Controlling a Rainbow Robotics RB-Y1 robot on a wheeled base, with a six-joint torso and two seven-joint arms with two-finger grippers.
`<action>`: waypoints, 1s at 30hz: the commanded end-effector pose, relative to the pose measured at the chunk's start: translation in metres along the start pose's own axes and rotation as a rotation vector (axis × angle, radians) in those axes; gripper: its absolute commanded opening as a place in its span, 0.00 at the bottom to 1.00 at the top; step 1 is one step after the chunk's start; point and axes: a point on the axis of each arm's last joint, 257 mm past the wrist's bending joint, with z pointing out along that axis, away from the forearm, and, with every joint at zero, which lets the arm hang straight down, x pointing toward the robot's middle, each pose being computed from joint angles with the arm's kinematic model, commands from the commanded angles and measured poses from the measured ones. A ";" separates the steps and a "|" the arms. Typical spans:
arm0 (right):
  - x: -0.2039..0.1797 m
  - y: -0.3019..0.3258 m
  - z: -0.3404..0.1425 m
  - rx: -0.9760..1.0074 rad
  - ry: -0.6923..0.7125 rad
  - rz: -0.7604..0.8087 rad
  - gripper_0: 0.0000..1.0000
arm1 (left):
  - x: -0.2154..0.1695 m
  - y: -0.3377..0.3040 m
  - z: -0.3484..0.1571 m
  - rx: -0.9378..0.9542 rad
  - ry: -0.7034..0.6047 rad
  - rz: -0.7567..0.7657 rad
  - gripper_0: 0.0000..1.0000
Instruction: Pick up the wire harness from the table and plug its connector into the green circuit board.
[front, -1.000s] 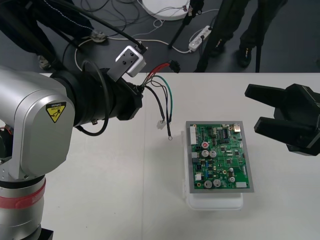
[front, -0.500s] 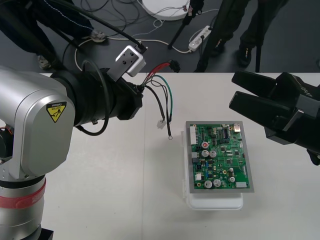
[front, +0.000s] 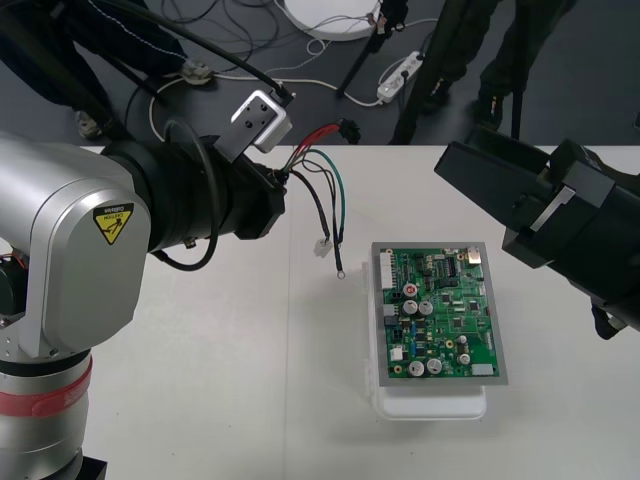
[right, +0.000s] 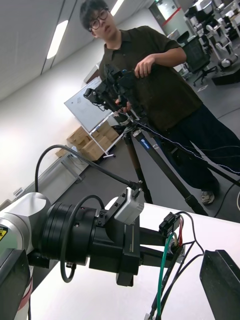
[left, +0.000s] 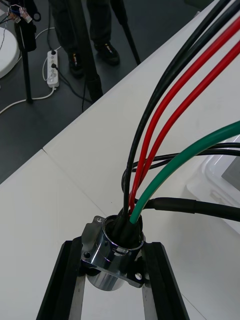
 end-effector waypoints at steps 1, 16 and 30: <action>0.009 0.014 0.005 -0.008 -0.002 0.060 1.00 | -0.040 0.011 -0.008 -0.038 -0.112 -0.012 0.00; 0.020 0.005 0.032 0.054 -0.009 0.076 1.00 | -0.041 0.013 -0.008 -0.042 -0.116 -0.014 0.00; 0.037 -0.002 0.060 0.084 0.009 0.027 1.00 | -0.046 0.016 -0.008 -0.051 -0.137 -0.018 0.00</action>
